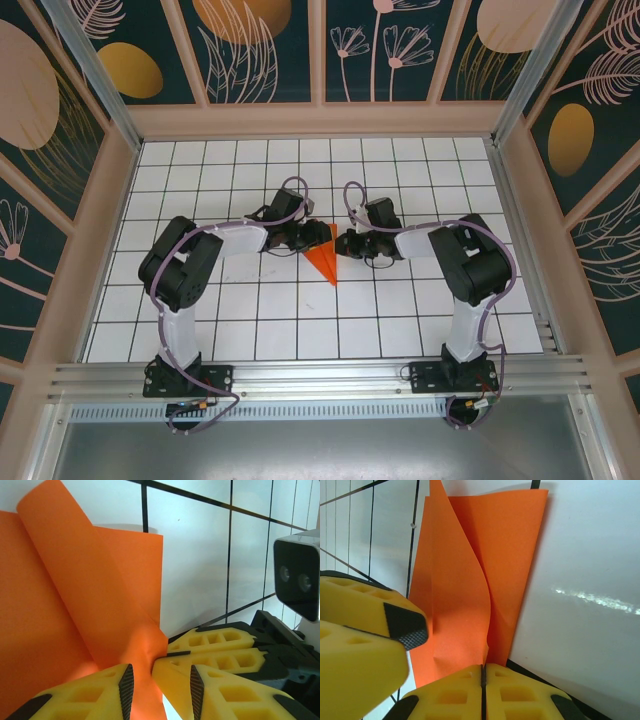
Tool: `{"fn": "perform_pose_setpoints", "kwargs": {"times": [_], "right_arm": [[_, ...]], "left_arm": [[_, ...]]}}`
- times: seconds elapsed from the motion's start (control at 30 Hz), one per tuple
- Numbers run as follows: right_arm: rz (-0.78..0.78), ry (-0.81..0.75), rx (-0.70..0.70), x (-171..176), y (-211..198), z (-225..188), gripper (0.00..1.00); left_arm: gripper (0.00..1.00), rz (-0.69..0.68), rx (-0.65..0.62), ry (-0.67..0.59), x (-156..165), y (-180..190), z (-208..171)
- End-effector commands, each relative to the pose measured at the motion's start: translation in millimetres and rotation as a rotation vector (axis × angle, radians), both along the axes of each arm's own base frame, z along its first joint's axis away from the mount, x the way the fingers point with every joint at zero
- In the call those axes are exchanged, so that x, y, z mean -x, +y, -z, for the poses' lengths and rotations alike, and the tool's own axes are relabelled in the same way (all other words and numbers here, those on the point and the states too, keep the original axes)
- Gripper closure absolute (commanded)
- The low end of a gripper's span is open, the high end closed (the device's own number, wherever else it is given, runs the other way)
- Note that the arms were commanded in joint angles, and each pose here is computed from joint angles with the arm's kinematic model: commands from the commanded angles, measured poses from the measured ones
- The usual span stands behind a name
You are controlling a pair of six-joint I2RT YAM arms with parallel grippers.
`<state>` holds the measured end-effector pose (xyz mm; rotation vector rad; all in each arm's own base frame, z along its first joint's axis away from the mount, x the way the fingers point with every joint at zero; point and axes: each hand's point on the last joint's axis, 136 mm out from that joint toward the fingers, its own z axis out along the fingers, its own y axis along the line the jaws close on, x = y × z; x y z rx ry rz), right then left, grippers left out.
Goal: Fold a paper plane with a square sheet of paper (fold left side to right side)
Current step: Fourth fold the wing at the center of the table.
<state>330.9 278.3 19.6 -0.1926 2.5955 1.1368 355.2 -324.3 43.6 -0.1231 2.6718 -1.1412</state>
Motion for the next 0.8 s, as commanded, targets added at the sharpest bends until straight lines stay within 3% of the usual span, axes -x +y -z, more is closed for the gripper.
{"fn": "perform_pose_setpoints", "kwargs": {"times": [0.0, 0.5, 0.77], "right_arm": [[-0.002, 0.092, 0.116, 21.7, -10.5, 39.8, 0.9], [-0.005, 0.076, 0.116, 17.7, -8.8, 35.2, 0.88], [0.017, -0.014, 0.087, 2.6, -10.2, -9.8, 0.73]], "left_arm": [[0.62, 0.005, 0.038, -0.008, -7.4, -8.4, -3.4], [0.62, -0.036, -0.08, 0.067, 6.2, 13.1, 47.6], [0.62, -0.059, -0.113, 0.091, 13.5, 22.7, 60.7]]}}
